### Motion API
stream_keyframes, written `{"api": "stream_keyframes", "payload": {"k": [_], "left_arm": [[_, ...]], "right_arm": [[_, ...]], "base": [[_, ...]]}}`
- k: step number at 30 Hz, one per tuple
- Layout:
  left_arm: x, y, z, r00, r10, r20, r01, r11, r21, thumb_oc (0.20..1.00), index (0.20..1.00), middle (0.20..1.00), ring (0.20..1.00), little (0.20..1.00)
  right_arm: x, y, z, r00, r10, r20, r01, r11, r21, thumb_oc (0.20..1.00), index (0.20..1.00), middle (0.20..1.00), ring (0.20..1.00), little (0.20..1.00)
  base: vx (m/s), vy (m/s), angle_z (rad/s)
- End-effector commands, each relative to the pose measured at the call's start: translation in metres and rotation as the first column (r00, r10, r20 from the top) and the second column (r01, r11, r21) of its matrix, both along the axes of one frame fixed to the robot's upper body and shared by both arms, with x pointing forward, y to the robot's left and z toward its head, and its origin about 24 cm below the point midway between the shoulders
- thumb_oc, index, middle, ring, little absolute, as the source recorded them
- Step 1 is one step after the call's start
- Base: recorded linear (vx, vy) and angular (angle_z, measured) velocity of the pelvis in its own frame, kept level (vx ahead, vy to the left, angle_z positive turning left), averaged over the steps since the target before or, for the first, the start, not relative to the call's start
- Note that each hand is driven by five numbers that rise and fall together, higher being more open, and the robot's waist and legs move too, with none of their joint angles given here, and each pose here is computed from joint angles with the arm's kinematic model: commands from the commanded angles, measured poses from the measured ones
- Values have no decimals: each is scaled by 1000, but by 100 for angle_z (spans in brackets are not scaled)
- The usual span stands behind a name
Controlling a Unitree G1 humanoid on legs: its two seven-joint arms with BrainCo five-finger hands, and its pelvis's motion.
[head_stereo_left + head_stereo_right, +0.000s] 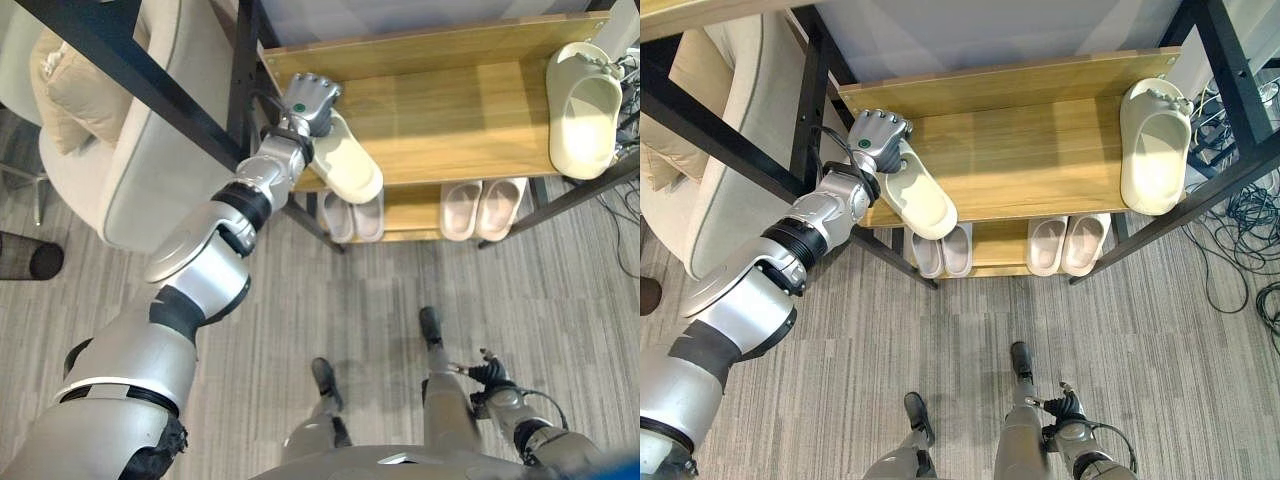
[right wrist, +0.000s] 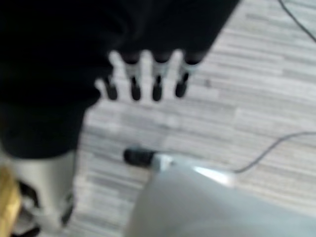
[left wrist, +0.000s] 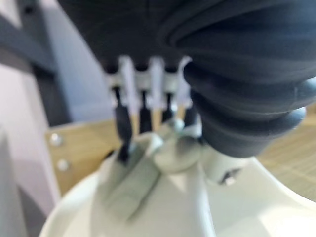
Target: Arrange the slippers neatly on the shoe rack.
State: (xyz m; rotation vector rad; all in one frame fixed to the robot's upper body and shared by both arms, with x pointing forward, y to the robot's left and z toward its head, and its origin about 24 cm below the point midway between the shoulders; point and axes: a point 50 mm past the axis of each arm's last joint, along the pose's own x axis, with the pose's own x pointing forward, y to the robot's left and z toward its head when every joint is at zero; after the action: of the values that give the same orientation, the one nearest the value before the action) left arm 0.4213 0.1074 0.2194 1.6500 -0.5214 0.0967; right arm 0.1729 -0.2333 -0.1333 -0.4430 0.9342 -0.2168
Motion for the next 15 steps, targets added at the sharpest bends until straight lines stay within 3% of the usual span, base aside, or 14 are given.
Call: {"api": "stream_keyframes", "payload": {"k": [1, 8, 10, 15], "left_arm": [[6, 28, 41, 986, 125, 112, -123, 992, -31, 200, 200, 200, 200, 200], [1, 8, 42, 987, 18, 159, -25, 999, 40, 200, 200, 200, 200, 200], [-3, -14, 50, 977, -63, 205, 56, 998, 38, 200, 200, 200, 200, 200], [-8, -36, 52, 965, -126, 231, 129, 992, 0, 200, 200, 200, 200, 200]], "right_arm": [[13, 8, 4, 1000, 21, 23, -21, 1000, -3, 1000, 1000, 1000, 1000, 1000], [15, 4, 6, 999, 28, 37, -27, 999, -26, 1000, 1000, 1000, 1000, 1000], [17, 4, 7, 999, 28, 46, -27, 999, -33, 1000, 1000, 1000, 1000, 1000], [23, 3, 11, 998, 15, 64, -12, 999, -42, 1000, 1000, 1000, 1000, 1000]], "base": [[0, 0, 0], [0, 0, 0], [0, 0, 0], [-8, -4, -4]]}}
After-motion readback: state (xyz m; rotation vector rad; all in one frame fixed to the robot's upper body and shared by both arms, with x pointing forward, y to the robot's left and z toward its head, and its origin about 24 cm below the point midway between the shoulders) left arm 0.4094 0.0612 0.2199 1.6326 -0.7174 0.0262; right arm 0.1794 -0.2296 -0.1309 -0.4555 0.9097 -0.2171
